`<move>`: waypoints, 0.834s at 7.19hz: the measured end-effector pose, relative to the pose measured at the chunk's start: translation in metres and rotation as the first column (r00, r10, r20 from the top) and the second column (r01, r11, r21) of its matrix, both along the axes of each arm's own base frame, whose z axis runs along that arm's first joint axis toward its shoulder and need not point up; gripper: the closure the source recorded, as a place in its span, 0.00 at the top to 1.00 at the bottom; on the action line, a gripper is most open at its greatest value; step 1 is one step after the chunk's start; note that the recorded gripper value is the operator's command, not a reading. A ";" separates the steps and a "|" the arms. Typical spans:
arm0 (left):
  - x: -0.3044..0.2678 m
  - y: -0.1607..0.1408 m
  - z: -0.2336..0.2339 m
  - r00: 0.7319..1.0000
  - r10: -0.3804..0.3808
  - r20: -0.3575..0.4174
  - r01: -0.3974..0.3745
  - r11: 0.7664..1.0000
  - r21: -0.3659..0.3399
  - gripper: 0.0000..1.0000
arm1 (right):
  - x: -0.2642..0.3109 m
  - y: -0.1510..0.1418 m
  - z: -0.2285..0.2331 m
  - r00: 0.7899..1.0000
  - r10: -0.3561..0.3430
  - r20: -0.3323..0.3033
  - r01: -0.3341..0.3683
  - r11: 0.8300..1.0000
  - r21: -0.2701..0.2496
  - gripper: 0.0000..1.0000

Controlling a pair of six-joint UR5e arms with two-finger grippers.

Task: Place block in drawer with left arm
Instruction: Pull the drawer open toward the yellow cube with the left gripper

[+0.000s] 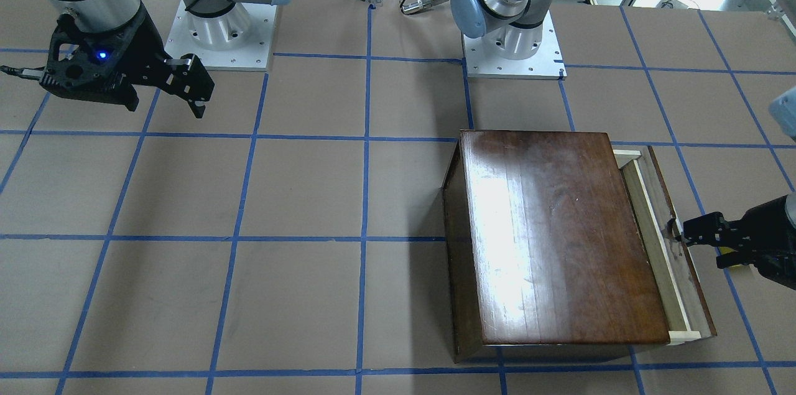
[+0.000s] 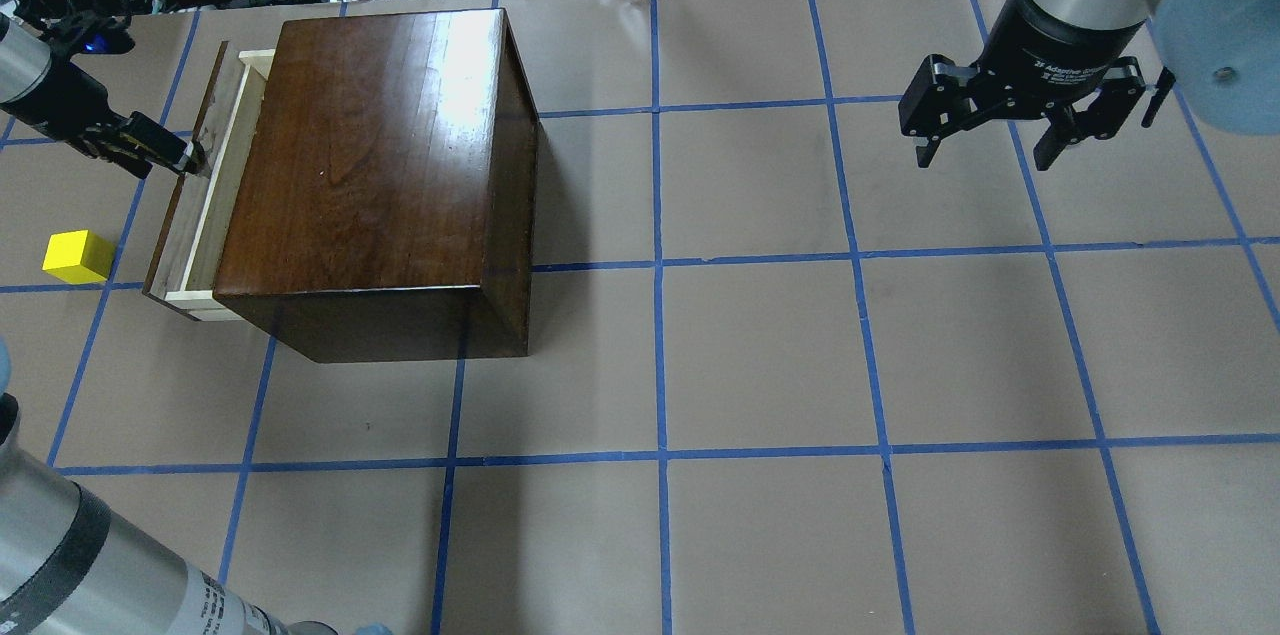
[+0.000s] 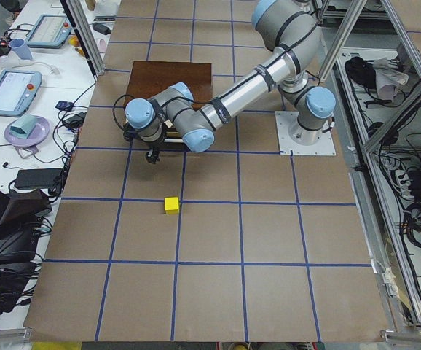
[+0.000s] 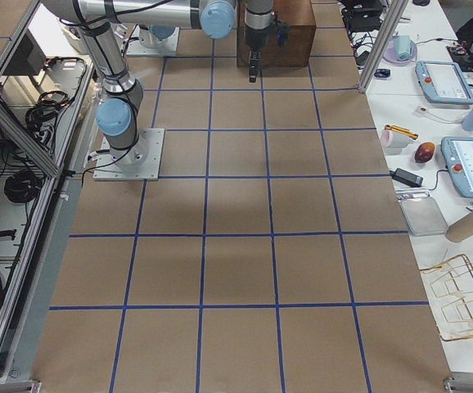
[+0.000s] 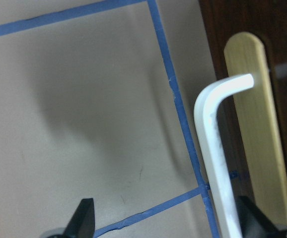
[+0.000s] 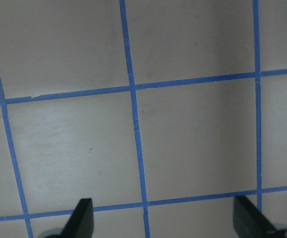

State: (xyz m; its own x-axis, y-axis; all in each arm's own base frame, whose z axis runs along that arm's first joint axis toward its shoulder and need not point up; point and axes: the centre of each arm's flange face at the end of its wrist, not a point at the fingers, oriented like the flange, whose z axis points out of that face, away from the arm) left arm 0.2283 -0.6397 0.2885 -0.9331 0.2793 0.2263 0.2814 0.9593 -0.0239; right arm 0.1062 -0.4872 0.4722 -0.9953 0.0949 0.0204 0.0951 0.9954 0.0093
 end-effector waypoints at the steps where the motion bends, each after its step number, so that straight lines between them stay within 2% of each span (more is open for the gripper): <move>1: 0.002 -0.001 -0.001 1.000 -0.008 0.003 0.008 1.000 0.000 0.98 | 0.000 0.000 0.000 1.000 0.000 0.000 0.000 1.000 0.000 1.00; 6: 0.009 -0.006 0.002 0.999 -0.027 0.020 0.027 1.000 -0.007 0.98 | 0.000 0.000 0.000 1.000 0.000 0.000 0.000 1.000 0.000 1.00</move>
